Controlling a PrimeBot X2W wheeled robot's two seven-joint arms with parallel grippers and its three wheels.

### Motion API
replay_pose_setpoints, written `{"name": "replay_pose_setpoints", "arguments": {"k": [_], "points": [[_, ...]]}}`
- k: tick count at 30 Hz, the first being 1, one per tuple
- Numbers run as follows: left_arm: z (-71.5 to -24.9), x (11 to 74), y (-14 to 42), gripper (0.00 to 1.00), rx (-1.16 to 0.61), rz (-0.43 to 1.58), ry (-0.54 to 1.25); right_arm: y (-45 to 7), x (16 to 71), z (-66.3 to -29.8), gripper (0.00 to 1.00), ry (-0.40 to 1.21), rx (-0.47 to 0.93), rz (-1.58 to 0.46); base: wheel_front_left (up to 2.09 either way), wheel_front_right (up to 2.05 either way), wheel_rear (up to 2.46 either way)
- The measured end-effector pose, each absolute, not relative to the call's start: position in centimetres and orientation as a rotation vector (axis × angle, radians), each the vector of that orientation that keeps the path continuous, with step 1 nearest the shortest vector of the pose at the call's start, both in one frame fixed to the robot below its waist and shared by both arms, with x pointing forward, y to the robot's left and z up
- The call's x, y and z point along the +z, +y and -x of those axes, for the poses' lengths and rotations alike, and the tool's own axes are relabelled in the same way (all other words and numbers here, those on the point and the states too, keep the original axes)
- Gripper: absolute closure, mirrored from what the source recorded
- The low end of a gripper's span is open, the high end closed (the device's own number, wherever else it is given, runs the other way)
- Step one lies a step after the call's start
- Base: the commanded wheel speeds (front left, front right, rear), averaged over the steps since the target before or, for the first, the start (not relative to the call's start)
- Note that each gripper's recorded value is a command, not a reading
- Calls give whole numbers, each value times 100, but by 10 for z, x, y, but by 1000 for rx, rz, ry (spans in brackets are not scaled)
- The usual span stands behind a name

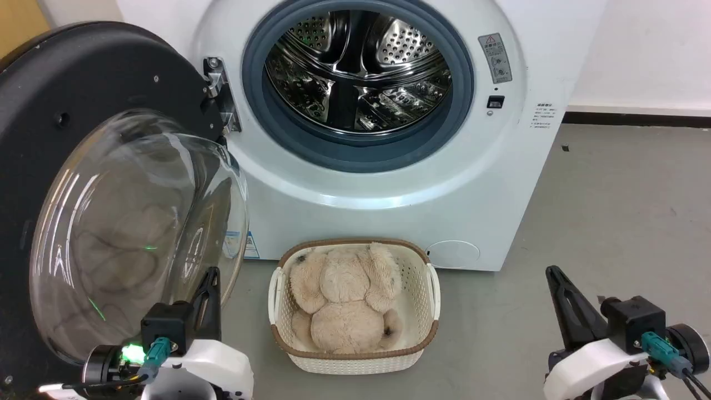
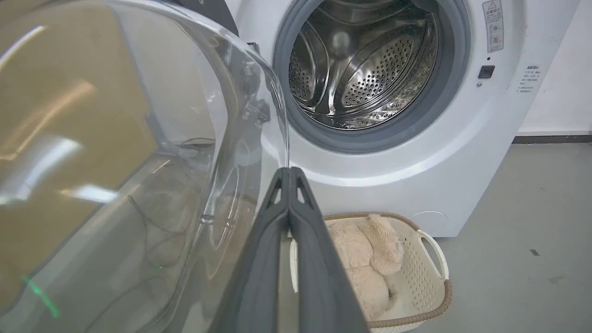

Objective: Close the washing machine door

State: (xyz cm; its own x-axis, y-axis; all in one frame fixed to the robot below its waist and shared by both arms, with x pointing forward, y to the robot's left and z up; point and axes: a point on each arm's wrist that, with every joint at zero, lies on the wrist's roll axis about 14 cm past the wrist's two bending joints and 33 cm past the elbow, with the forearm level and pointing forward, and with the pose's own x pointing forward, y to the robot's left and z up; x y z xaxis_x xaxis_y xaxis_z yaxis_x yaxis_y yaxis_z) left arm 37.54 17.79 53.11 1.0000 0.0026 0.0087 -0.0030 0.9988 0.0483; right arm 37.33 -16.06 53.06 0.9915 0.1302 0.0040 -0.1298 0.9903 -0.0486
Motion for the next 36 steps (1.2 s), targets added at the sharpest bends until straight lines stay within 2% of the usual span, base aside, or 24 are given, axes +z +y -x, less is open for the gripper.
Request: {"name": "replay_pose_setpoints", "arguments": {"k": [36], "points": [[-375,531,178,100,3,-48,-8,-160,531,-373,100,-7,131,48,0,0,0]]}}
